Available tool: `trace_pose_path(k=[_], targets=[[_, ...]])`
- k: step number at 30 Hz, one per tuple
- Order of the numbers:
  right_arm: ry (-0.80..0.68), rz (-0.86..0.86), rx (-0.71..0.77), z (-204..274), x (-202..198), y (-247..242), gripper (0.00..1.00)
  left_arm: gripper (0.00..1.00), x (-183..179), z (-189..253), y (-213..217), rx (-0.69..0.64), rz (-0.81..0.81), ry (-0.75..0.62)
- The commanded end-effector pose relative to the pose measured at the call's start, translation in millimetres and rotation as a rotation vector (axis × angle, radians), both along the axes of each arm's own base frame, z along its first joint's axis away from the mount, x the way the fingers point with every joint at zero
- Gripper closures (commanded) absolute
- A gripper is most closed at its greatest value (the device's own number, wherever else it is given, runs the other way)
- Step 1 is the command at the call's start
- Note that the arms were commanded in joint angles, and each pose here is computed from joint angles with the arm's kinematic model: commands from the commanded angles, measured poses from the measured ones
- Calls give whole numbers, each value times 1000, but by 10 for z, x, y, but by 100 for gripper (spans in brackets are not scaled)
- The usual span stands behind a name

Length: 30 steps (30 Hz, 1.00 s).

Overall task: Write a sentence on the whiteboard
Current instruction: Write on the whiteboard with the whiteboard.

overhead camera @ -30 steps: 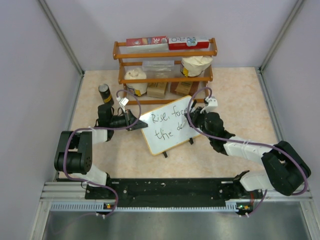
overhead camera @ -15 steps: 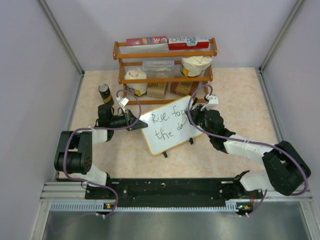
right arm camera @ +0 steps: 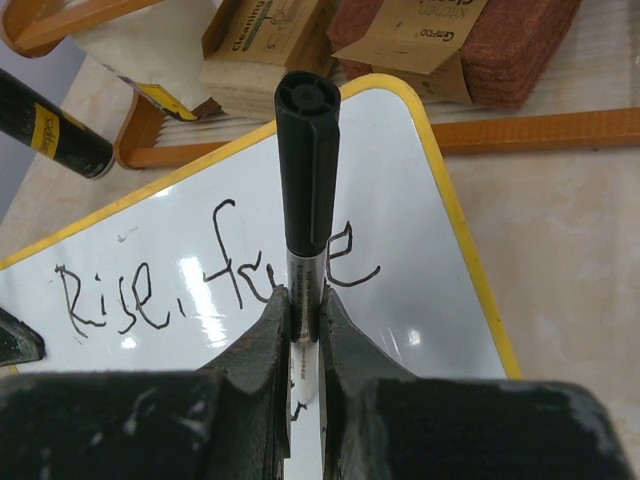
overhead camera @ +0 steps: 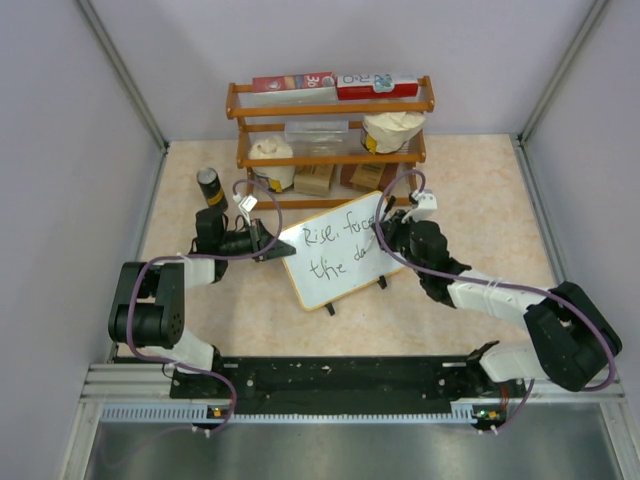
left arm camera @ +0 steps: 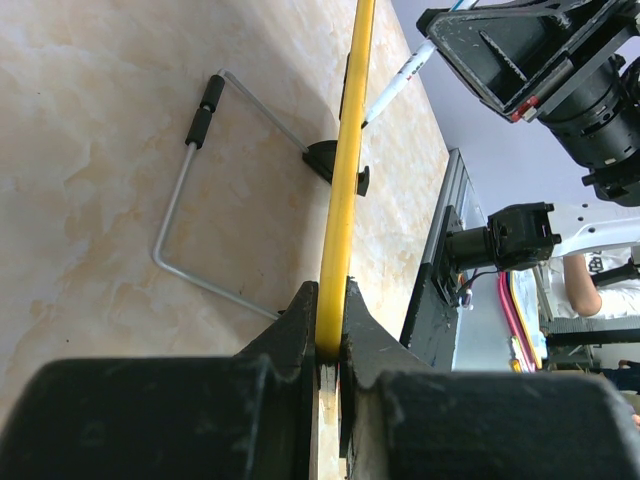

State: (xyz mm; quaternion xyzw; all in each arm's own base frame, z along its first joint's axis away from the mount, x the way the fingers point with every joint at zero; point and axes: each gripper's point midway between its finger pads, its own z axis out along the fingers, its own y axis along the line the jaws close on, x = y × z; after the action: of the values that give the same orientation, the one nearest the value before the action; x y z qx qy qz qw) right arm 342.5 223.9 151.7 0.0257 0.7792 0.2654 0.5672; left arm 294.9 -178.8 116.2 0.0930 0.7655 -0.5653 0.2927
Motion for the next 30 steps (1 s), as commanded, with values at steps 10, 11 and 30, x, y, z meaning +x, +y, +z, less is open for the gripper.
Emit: trace_pose_path(k=[10, 11, 30], targets=[[6, -32, -26, -74, -3, -115, 100, 100, 114, -472, 221, 138, 152, 65], [-2, -35, -22, -40, 4, -121, 100, 100, 118, -468, 221, 138, 152, 63], [-83, -43, 33, 480, 106, -109, 100, 100, 117, -467, 220, 137, 150, 63]])
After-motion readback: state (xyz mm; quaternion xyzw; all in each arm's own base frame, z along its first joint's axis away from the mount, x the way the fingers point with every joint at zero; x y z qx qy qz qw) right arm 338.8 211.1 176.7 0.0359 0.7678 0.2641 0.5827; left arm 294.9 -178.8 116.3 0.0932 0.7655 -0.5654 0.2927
